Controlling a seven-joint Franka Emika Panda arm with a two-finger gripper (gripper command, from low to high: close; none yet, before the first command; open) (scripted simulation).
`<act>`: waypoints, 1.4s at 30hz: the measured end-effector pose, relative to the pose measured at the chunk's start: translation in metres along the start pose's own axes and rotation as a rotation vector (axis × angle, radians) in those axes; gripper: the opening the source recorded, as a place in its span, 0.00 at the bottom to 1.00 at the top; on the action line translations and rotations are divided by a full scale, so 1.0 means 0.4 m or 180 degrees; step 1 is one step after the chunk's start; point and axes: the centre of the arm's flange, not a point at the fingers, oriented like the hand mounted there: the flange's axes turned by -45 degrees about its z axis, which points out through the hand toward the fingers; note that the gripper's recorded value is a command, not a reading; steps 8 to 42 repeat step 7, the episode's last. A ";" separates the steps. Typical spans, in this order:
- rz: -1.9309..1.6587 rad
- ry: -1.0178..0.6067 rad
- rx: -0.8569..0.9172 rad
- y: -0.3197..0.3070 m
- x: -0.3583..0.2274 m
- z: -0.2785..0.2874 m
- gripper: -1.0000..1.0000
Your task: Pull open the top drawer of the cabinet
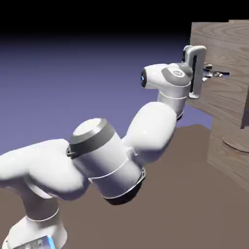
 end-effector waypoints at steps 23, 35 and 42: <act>-0.0007 -0.0005 0.0001 0.000 -0.002 -0.124 1.00; -0.0007 -0.0005 0.0001 0.000 -0.002 -0.124 1.00; -0.0007 -0.0005 0.0001 0.000 -0.002 -0.124 1.00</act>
